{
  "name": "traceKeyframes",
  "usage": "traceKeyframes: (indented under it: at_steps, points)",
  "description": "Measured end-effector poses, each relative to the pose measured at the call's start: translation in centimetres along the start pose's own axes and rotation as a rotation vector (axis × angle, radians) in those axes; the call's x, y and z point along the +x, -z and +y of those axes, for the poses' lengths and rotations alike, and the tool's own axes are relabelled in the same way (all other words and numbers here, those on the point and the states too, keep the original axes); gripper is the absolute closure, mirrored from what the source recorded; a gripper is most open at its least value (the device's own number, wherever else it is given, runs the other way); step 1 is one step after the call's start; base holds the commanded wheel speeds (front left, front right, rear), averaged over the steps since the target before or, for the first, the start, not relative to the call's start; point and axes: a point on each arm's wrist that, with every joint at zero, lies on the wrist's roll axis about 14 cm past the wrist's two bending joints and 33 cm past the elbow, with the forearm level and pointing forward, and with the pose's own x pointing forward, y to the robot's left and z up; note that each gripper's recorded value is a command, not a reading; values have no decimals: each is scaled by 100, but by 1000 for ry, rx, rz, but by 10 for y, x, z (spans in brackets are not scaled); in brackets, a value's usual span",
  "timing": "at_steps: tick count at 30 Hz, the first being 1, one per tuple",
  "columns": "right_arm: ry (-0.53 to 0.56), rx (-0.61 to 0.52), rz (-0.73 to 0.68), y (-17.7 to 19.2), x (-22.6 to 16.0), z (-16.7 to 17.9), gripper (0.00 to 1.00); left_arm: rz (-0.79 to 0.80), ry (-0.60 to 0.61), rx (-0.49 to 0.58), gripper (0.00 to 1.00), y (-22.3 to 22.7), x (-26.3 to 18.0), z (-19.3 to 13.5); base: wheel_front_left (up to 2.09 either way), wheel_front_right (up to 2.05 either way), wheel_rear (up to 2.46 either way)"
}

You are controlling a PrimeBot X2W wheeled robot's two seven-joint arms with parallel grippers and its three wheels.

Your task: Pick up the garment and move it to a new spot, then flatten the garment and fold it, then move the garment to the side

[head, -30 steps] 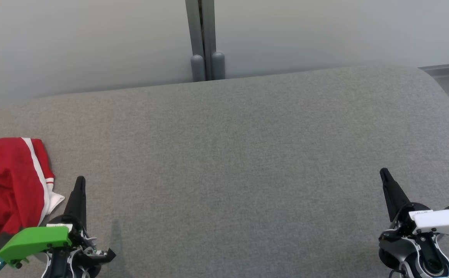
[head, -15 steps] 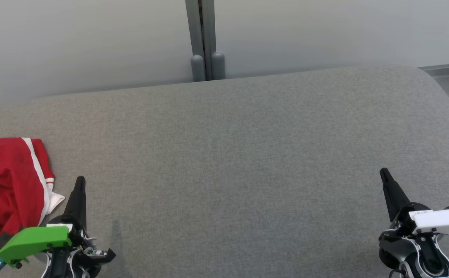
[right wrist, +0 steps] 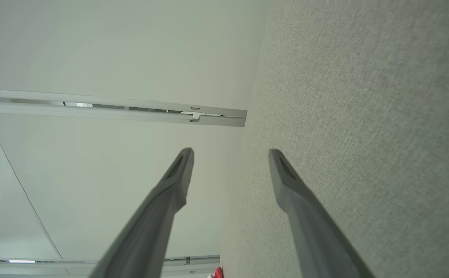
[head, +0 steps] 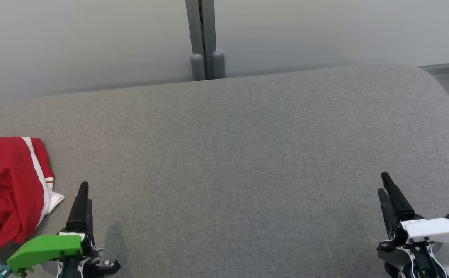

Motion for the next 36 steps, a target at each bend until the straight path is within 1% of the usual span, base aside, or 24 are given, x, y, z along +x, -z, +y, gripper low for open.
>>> traceKeyframes:
  at_steps: [3, 8, 16, 18, 31, 36]
  points:
    - [6, -71, -4, -1, 1, -1, 0, 0, -6, 67, 0, 0, 0, 1, 0, 0, 0]
    - [10, -198, -23, -6, 2, -1, 0, 12, -24, 218, 0, 1, 0, 6, 0, 0, 0]
    - [5, -380, -33, -6, 4, 3, 0, 12, -46, 400, 0, 0, 2, 12, 0, 0, 0]
    - [-4, -428, -36, -5, 5, 5, 0, 19, -46, 469, 0, 1, 3, 10, 0, 0, 0]
    - [-13, -671, -18, 4, 8, 5, 0, 30, -74, 724, 0, 3, 2, 16, 0, 0, 0]
    - [-25, -751, -31, 2, 10, 9, 0, 15, -44, 782, 0, 2, 3, 8, 0, 0, 0]
